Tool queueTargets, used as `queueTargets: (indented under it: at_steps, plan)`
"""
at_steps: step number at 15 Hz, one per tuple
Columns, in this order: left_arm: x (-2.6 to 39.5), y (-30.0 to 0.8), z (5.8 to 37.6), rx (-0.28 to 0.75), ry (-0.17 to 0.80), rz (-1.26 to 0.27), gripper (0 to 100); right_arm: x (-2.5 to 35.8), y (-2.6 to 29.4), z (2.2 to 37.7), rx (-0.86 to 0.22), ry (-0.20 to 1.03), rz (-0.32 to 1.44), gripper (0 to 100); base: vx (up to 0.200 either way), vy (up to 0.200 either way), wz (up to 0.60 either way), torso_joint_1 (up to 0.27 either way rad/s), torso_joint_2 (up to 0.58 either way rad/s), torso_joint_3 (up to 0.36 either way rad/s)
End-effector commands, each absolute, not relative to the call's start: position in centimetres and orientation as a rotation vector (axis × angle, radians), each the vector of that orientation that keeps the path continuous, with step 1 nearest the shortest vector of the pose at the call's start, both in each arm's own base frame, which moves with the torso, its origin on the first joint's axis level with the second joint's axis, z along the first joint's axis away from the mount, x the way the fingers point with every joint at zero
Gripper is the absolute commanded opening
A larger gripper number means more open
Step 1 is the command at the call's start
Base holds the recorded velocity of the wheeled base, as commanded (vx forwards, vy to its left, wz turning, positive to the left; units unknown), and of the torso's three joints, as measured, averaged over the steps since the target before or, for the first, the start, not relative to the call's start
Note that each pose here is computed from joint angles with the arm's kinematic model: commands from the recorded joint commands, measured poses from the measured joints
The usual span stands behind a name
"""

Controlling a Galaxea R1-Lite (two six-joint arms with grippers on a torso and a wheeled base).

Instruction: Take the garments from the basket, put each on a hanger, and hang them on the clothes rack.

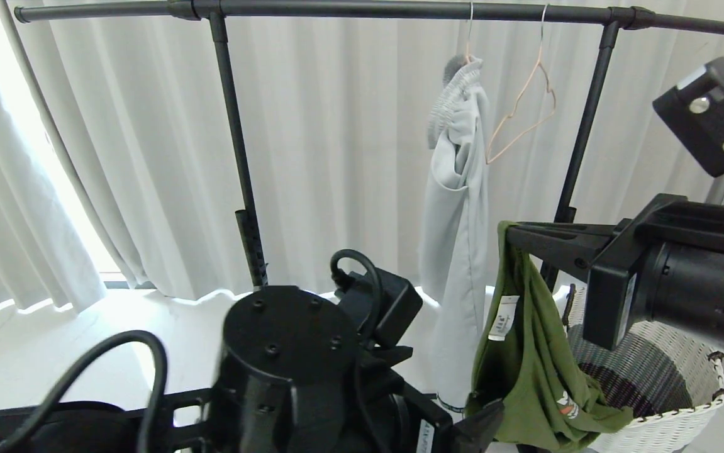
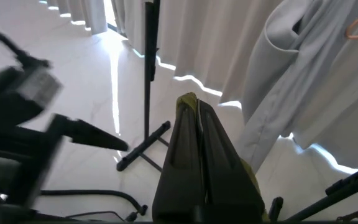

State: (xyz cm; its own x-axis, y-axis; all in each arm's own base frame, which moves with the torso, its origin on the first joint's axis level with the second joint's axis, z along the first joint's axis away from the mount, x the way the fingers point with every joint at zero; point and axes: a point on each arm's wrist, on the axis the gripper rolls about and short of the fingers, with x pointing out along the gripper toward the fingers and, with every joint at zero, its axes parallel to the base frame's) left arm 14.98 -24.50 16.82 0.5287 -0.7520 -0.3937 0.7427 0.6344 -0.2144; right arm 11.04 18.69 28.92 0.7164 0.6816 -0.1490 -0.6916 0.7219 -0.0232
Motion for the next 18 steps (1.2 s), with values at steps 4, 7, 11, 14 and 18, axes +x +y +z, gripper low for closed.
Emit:
queueTargets:
  at_steps: [4, 7, 11, 14, 18]
  plan:
    - [18.9, -26.7, 11.8, -0.022, 0.522, -0.81, 100, 11.0, 18.7, 28.8, -0.084, 0.138, 0.764, 0, 0.0, 0.0, 0.0, 0.0, 0.0, 0.0]
    - [19.8, -26.2, 10.1, -0.005, 0.565, -0.773, 100, 11.0, 18.7, 28.8, -0.082, 0.135, 0.764, 0, 0.0, 0.0, 0.0, 0.0, 0.0, 0.0]
    - [19.6, -25.6, 8.2, 0.037, 0.626, -0.749, 100, 10.9, 18.6, 28.9, -0.081, 0.134, 0.762, 0, 0.0, 0.0, 0.0, 0.0, 0.0, 0.0]
    - [19.5, -25.5, 8.2, 0.038, 0.627, -0.749, 100, 11.0, 18.6, 28.8, -0.082, 0.135, 0.762, 0, 0.0, 0.0, 0.0, 0.0, 0.0, 0.0]
    - [19.5, -26.3, 9.2, -0.021, 0.54, -0.82, 100, 10.9, 18.6, 28.9, -0.084, 0.133, 0.765, 0, 0.0, 0.0, 0.0, 0.0, 0.0, 0.0]
